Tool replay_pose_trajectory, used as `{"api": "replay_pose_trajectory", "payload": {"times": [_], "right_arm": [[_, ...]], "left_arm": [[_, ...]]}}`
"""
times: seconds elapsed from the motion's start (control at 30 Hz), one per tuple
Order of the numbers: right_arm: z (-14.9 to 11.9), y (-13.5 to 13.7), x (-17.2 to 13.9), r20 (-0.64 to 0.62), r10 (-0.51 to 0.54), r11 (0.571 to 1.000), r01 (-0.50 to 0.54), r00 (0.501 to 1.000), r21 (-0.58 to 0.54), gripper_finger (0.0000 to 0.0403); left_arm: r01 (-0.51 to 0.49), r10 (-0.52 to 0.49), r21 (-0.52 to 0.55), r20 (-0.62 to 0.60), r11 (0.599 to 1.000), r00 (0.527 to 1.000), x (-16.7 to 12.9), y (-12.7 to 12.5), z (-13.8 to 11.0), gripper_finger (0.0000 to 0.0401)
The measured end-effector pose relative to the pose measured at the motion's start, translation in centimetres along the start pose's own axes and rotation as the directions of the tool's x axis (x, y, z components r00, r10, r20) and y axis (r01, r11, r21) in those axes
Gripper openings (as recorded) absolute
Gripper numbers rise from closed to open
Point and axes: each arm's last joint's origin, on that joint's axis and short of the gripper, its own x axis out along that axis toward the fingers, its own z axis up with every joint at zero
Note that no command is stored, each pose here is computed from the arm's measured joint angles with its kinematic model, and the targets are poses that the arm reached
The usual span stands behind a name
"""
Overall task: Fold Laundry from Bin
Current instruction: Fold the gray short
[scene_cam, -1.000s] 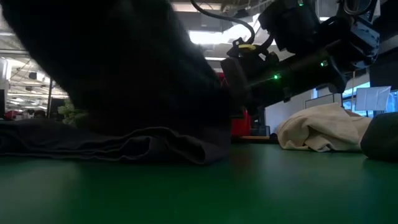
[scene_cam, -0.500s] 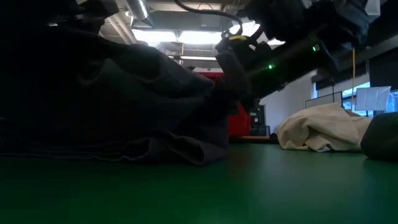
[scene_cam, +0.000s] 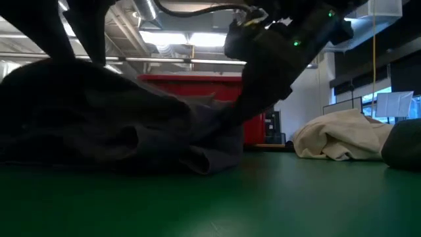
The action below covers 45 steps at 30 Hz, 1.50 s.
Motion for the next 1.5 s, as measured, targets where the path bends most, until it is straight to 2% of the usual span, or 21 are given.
{"api": "replay_pose_trajectory", "payload": {"times": [0.13,0.23,0.37,0.47,0.57,0.67,0.77,0.97,1.07,1.3,1.5], "right_arm": [[0.2,0.2,-1.2,-0.050,0.061,0.998,-0.061,0.997,-0.003,0.0001],[0.6,0.3,-2.2,-0.053,0.106,0.994,-0.107,0.993,-0.005,0.0001],[1.0,0.7,-3.3,-0.040,0.172,0.985,-0.173,0.984,-0.022,0.0001],[1.7,1.1,-3.5,0.046,0.169,0.985,-0.166,0.985,-0.049,0.0001],[2.5,1.5,-3.6,0.129,0.197,0.979,-0.188,0.972,-0.080,0.0001],[3.2,1.6,-3.7,0.207,0.184,0.980,-0.164,0.961,-0.108,0.0001],[3.9,1.7,-3.5,0.301,0.170,0.983,-0.142,0.938,-0.113,0.0001],[3.6,1.0,-1.1,0.341,0.064,0.995,-0.034,0.938,-0.093,0.0001],[3.5,-0.5,0.2,0.333,0.008,0.998,0.012,0.943,-0.058,0.0001],[2.4,-4.4,3.3,0.246,-0.065,0.997,0.051,0.967,0.064,0.0001],[1.4,-5.5,4.4,0.168,-0.070,0.995,0.056,0.983,0.086,0.0001]], "left_arm": [[0.077,-0.077,0.008,-0.034,0.997,0.996,-0.3,0.4,0.3,0.0180],[0.053,-0.052,0.018,-0.069,0.998,0.996,-0.6,0.8,0.0,0.0180],[-0.042,0.042,-0.001,-0.066,0.999,0.997,-1.3,1.3,-0.5,0.0179],[-0.114,0.114,-0.041,-0.007,0.993,0.993,-2.6,1.7,-1.2,0.0169],[-0.169,0.181,-0.133,0.092,0.977,0.979,-4.6,2.4,-2.1,0.0151],[-0.167,0.214,-0.233,0.196,0.958,0.957,-6.2,3.0,-3.3,0.0130],[-0.139,0.217,-0.288,0.259,0.947,0.941,-6.2,3.2,-4.5,0.0110],[-0.112,0.229,-0.377,0.282,0.919,0.932,-1.4,3.9,-7.0,0.0041],[-0.078,0.229,-0.426,0.316,0.901,0.920,1.2,4.8,-8.2,0.0007],[0.126,0.095,-0.462,0.426,0.878,0.900,7.6,6.9,-10.2,0.0002],[0.122,0.093,-0.528,0.362,0.840,0.927,11.3,7.7,-12.4,0.0002]]}}
